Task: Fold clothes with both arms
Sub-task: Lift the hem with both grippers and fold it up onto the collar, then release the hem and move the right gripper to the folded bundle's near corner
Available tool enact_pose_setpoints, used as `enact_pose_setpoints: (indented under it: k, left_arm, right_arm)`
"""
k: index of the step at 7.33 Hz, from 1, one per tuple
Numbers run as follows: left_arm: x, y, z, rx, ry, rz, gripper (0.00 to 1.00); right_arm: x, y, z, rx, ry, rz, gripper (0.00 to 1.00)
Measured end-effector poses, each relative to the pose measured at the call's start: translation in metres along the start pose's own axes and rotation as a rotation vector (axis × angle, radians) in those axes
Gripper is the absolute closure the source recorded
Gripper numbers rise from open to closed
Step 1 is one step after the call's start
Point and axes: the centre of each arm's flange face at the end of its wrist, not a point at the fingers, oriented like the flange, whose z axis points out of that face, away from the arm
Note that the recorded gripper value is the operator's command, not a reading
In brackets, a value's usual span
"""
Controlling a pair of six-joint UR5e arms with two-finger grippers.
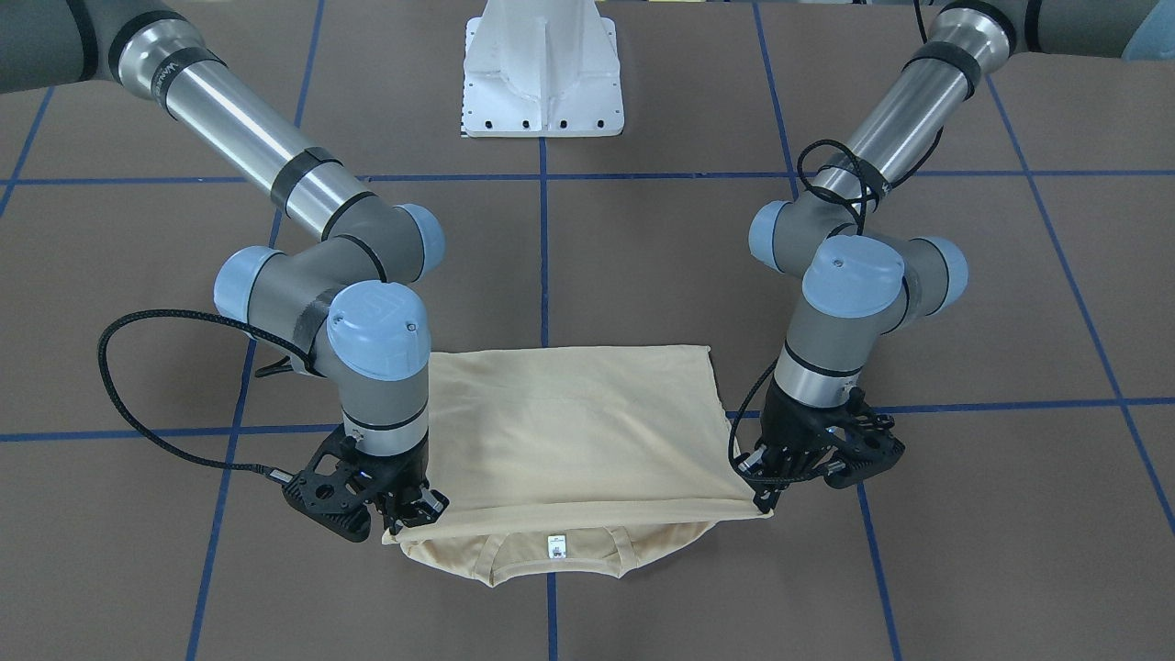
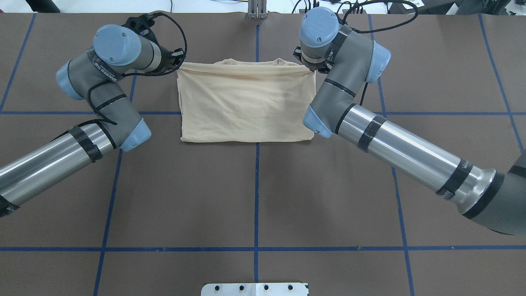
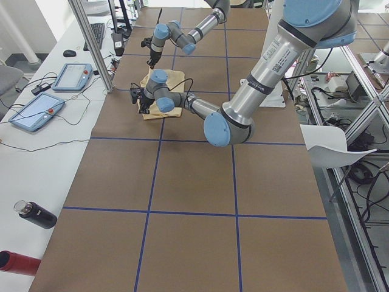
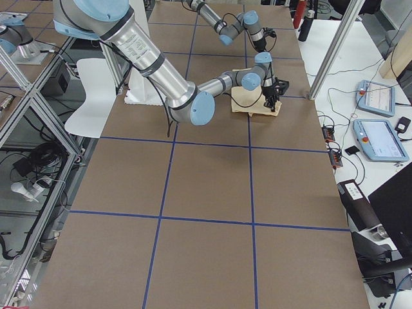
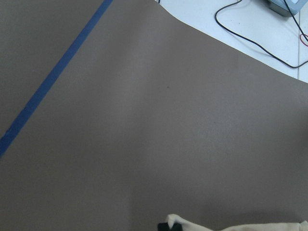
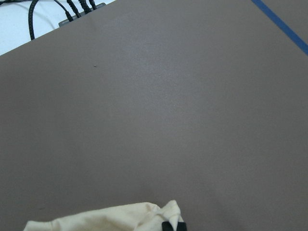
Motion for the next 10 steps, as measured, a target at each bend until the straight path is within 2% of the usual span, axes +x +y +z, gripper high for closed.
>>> enact_pose_setpoints:
  k: [1,3,4,6,7,8,10]
  left_arm:
    - [-0.001,0.0,0.001,0.001,0.003,0.023,0.65]
    - [-0.003,-0.006,0.0,0.011,0.027,0.054,0.62]
    - [-0.004,-0.015,-0.004,0.023,0.038,0.07,0.62]
    - [-0.01,-0.028,-0.009,0.036,0.046,0.093,0.62]
    - [-0.011,-0.03,-0.01,0.037,0.047,0.097,0.62]
    - [-0.011,-0.03,-0.011,0.038,0.05,0.098,0.62]
    - [-0.01,-0.03,-0.014,0.039,0.057,0.1,0.62]
  right_arm:
    - [0.0,0.0,0.002,0.004,-0.003,-0.001,0.33]
    - [-0.004,-0.002,-0.001,0.01,-0.011,-0.001,0.21]
    - [-0.007,-0.007,-0.008,0.016,-0.025,0.006,0.18]
    - [-0.004,-0.016,-0.043,0.019,-0.1,0.023,0.13]
    - [0.021,0.001,-0.053,0.004,-0.135,0.023,0.11]
    - [0.057,0.034,-0.061,-0.022,-0.17,0.038,0.1]
    - [0.101,0.102,-0.069,-0.026,-0.201,0.08,0.1]
